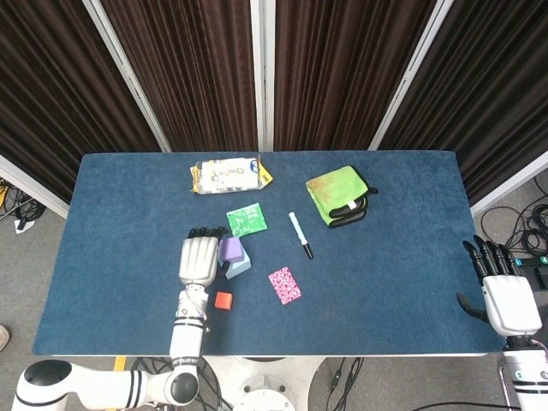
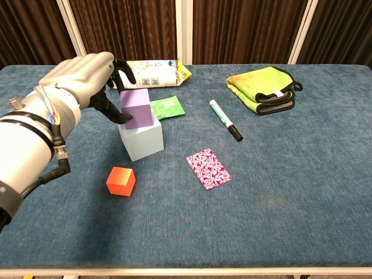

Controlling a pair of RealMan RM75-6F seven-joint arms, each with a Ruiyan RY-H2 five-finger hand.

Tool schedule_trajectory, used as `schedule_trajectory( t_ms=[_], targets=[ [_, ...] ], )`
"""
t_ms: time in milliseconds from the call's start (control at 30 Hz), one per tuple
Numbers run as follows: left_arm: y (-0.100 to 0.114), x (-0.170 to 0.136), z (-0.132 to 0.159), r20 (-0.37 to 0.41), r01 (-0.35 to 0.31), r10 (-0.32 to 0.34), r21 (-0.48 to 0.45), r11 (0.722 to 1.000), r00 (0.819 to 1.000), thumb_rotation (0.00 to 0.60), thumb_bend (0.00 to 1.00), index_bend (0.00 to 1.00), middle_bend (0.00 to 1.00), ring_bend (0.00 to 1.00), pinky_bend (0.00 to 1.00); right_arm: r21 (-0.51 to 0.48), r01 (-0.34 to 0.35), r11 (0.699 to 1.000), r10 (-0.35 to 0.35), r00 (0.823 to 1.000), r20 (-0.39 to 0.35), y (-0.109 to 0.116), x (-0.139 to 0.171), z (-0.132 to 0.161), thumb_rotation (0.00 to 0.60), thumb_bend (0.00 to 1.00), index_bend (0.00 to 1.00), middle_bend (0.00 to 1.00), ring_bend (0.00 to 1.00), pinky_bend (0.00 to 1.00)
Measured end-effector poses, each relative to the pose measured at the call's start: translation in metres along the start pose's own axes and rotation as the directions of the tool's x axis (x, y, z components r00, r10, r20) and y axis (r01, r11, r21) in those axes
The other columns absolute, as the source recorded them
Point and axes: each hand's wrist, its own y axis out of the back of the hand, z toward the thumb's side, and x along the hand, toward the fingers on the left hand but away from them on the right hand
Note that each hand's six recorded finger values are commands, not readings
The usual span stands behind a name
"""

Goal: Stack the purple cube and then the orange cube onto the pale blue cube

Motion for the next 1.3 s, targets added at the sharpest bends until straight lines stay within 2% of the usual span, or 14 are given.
schedule_trajectory(
  t_ms=[300,767,1067,1300],
  targets=[
    [-0.001,-0.003,0.001,0.009,0.024,-0.024,-0.021,0.999,1.0,0.6,0.26,0.35,0.5,0.32,0.26,0.001,-0.001,1.0,0.001,1.0,0.001,-0.001,0.001,0.0,0.6,0.18,0.0,0.0,0.0,0.0],
    [0.001,-0.004,-0.001,0.023,0.042,-0.041,-0.046,0.998,0.999,0.6,0.22,0.27,0.39,0.32,0.26,0.0,0.006,1.0,-0.006,1.0,-0.005,0.002,0.001,0.001,0.6,0.18,0.0,0.0,0.0,0.0],
    [0.027,-0.007,-0.02,0.013,0.004,-0.003,-0.037,0.999,1.0,0.6,0.21,0.27,0.38,0.3,0.26,-0.007,0.023,1.0,-0.023,1.0,-0.007,0.008,0.002,0.002,0.6,0.18,0.0,0.0,0.0,0.0],
    [0.054,-0.014,-0.061,-0.052,-0.015,0.014,-0.034,0.999,0.999,0.6,0.21,0.27,0.38,0.3,0.26,0.004,0.021,1.0,-0.021,1.0,-0.018,0.007,0.003,0.006,0.6,0.18,0.0,0.0,0.0,0.0]
  ],
)
